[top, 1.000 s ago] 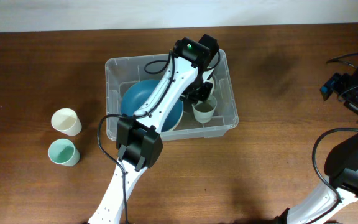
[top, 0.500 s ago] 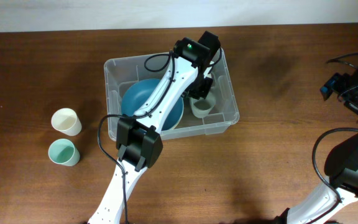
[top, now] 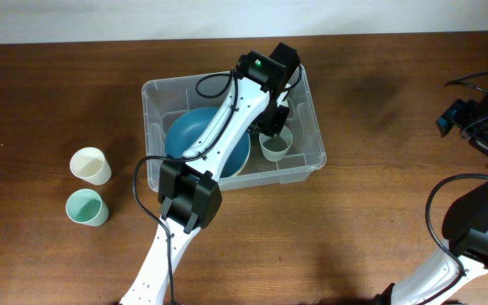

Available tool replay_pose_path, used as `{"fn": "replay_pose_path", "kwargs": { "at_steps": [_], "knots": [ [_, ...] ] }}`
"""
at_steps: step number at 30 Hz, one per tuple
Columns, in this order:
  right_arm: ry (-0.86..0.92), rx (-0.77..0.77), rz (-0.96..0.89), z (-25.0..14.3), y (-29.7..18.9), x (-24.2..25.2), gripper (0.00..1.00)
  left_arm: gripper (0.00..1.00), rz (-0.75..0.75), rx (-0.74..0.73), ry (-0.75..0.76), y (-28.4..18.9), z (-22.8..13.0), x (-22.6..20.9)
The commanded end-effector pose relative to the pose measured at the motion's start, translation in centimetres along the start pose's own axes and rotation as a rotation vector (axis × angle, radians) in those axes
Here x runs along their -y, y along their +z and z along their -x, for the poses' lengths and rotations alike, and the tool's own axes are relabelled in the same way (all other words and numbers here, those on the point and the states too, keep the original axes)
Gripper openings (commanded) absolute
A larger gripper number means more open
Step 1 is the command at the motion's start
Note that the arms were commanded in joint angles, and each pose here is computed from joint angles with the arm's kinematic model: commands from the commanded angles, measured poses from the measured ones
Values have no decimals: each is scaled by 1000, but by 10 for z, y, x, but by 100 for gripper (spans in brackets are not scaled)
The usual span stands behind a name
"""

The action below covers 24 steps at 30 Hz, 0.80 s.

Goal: Pack container
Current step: 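Open the left gripper and withdraw it to the table's left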

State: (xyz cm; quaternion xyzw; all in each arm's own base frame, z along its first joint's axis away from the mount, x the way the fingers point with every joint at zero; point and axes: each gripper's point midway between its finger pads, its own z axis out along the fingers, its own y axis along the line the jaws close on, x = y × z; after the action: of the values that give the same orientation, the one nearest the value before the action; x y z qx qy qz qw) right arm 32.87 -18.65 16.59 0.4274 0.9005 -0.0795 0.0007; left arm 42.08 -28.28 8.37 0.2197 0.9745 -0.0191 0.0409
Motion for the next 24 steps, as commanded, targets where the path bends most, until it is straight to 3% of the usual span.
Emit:
{"fn": "replay_pose_path", "kwargs": {
  "at_steps": [1, 6, 8, 9, 10, 16, 24],
  "knots": [
    [9, 0, -7, 0, 1, 2, 99, 33, 6, 35, 0, -18, 4, -1],
    [8, 0, -7, 0, 1, 1, 99, 40, 78, 149, 1, -62, 15, -14],
    [8, 0, -7, 0, 1, 1, 99, 67, 128, 262, -12, -98, 24, -25],
    [9, 0, -7, 0, 1, 2, 99, 87, 122, 302, -10, -111, 26, -25],
    [9, 0, -7, 0, 1, 2, 99, 96, 119, 337, -16, -123, 28, -26],
    [9, 0, -7, 0, 1, 2, 99, 100, 161, 484, -112, -187, 25, -65],
    [9, 0, -7, 0, 1, 2, 99, 99, 156, 637, -511, -272, -20, -185]
  ]
}}
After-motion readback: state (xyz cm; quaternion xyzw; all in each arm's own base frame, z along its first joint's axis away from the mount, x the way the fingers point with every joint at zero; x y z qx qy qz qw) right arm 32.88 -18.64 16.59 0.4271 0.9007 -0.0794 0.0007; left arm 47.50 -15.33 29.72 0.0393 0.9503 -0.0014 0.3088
